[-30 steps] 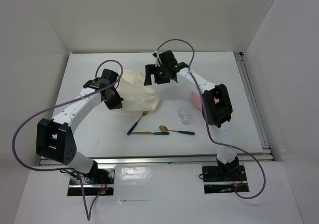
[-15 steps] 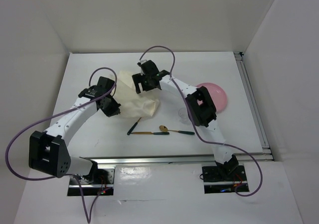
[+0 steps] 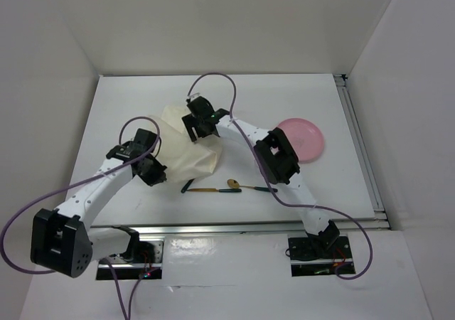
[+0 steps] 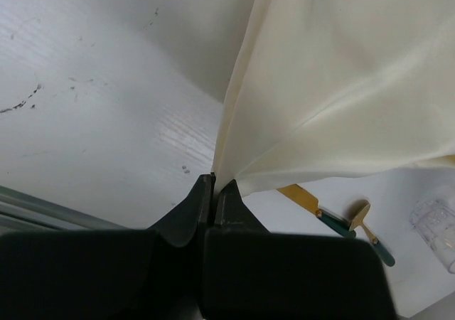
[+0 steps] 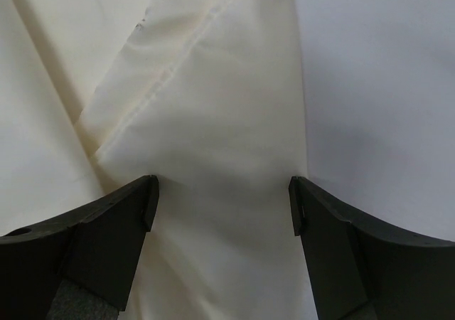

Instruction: Set the dinner table for one person

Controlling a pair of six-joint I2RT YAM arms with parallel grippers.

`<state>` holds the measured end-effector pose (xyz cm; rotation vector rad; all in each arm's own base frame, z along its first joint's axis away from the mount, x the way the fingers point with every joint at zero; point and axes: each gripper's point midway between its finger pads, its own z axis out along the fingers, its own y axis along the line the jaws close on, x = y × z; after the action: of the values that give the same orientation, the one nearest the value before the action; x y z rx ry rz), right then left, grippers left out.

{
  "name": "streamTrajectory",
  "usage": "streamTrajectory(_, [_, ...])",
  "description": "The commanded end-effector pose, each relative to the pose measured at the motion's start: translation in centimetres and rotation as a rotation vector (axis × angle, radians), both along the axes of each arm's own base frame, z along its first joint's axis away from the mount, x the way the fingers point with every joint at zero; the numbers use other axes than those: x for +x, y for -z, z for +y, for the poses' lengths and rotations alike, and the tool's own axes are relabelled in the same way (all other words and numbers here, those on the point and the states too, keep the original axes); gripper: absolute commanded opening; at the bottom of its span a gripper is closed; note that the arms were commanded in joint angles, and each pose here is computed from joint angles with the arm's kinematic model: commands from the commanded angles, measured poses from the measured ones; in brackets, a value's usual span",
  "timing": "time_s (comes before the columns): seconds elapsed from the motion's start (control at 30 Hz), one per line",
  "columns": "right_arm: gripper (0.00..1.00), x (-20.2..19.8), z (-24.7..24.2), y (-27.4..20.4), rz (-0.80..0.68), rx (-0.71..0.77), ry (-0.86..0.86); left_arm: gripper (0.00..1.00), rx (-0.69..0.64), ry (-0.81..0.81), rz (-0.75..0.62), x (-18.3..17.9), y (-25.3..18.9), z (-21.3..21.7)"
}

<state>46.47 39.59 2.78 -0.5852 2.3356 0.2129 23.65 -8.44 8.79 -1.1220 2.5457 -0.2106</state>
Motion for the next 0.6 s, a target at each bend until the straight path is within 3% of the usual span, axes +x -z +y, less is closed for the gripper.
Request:
streamTrajectory(0.0, [0.84,1.8,-0.3,-2.1,-0.058,-0.001,0.061,0.0,-0.004,-0.048,-0.007,-1.2,-0.6,0.4])
streamTrajectory(0.27, [0.77,-0.6,2.5,-0.9,0.034,0.097,-0.071,0.0,0.007,-0.048,-0.06,-0.5,-1.9,0.5])
streamTrajectory(0.37, [0.61,-1.1,3.3,-1.0,0.061,0.127,-0.097,0.0,0.006,-0.029,-0.09,0.5,-3.1,0.3])
streamTrajectory(0.47, [0.38,-1.1,3.2,-0.6,0.069,0.121,-0.096,0.0,0.012,-0.022,-0.116,1.4,-3.8,0.2])
streamTrajectory(0.57, [0.02,0.0,2.2,-1.4,0.061,0.137,-0.052,0.0,0.017,0.001,-0.139,2.8,-4.5,-0.1])
